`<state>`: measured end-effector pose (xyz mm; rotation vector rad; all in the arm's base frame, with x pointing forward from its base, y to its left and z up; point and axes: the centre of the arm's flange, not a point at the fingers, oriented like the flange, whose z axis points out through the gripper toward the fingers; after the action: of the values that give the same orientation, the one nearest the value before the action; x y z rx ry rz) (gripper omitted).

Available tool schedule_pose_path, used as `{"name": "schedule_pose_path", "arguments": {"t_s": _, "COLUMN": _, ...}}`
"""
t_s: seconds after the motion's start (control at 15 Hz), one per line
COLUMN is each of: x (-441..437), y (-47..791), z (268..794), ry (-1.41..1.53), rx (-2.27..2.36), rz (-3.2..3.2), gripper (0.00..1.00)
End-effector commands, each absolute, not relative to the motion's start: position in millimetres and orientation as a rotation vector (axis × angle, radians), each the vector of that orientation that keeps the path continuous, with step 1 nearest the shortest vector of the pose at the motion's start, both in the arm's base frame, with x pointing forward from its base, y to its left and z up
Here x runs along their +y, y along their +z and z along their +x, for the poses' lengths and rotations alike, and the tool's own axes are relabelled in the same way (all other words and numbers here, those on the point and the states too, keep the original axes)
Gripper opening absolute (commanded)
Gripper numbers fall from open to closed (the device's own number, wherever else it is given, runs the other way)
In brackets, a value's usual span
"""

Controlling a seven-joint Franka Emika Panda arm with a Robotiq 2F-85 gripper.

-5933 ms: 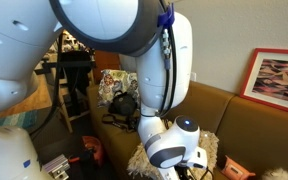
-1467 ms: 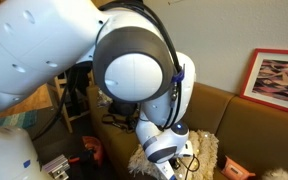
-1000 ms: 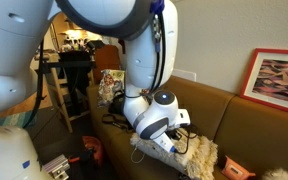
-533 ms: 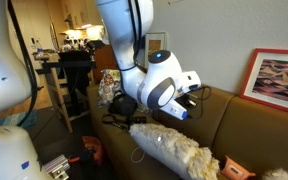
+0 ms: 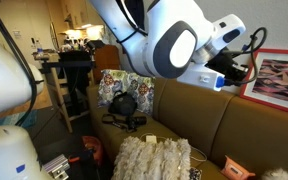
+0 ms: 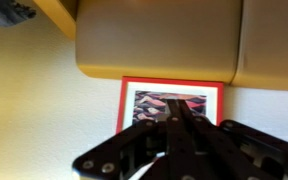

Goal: Pick up the pillow

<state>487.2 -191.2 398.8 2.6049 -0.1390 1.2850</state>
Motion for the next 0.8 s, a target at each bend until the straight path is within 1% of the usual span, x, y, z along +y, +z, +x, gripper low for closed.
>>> {"name": "schedule_pose_path", "arguments": {"t_s": 0.0, "x": -238.2, "y": 413.8, "z": 456.4, "ry": 1.214, "rx": -0.228, "rz": 2.562, "gripper": 0.02}}
{"name": "schedule_pose_path", "arguments": {"t_s": 0.33, "x": -272.5, "y": 401.2, "z": 439.3, "ry": 1.159, "rx": -0.285, "rz": 2.567, "gripper": 0.02}}
{"name": "schedule_pose_path", "arguments": {"t_s": 0.73, "x": -271.2, "y": 381.1, "z": 433.9, "ry": 1.112, "rx": -0.247, "rz": 2.611, "gripper": 0.02}}
